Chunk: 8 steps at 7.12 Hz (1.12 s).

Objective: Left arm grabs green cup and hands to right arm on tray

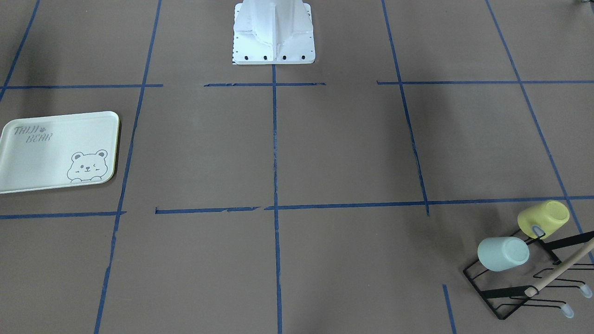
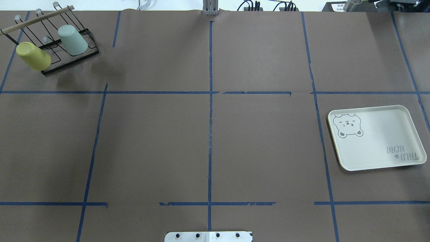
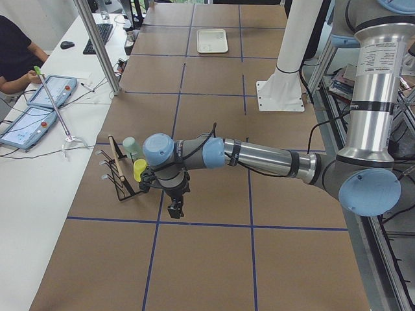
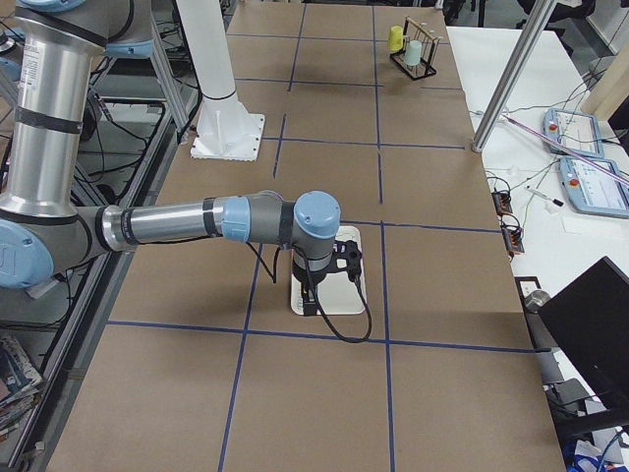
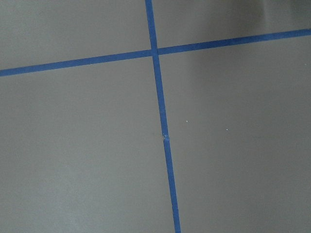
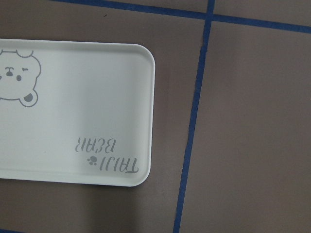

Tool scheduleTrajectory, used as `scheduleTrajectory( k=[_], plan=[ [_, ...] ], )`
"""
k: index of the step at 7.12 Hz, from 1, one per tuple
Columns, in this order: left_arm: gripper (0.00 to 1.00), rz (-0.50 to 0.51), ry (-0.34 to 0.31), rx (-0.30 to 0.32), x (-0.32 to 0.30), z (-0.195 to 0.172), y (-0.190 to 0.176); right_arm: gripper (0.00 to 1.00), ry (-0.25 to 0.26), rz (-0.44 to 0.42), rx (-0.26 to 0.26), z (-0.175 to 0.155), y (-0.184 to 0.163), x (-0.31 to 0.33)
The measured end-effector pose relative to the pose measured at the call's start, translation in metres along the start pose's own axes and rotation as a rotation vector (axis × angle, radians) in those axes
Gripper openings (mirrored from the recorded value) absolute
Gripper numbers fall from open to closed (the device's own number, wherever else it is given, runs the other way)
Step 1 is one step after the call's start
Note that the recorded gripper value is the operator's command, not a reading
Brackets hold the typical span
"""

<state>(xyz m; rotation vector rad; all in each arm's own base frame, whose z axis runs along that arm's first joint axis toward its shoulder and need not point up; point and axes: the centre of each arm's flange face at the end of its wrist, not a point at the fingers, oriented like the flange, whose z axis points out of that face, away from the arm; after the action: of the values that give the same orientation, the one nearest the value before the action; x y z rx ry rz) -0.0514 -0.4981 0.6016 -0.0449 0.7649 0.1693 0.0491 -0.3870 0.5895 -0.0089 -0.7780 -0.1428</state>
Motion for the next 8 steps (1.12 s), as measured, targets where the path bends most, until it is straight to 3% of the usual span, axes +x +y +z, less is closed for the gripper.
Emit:
scheduleTrajectory(
  k=[4,8],
  plan=[
    [1.00,0.035,-0.004,0.050,0.020,-0.025,0.002,1.00,-0.004,0.014,0.005,-0.002,0.001,0.002],
    [1.00,0.036,-0.008,0.054,0.024,-0.024,0.021,1.00,-0.006,0.016,0.006,-0.001,0.002,0.003]
  ],
)
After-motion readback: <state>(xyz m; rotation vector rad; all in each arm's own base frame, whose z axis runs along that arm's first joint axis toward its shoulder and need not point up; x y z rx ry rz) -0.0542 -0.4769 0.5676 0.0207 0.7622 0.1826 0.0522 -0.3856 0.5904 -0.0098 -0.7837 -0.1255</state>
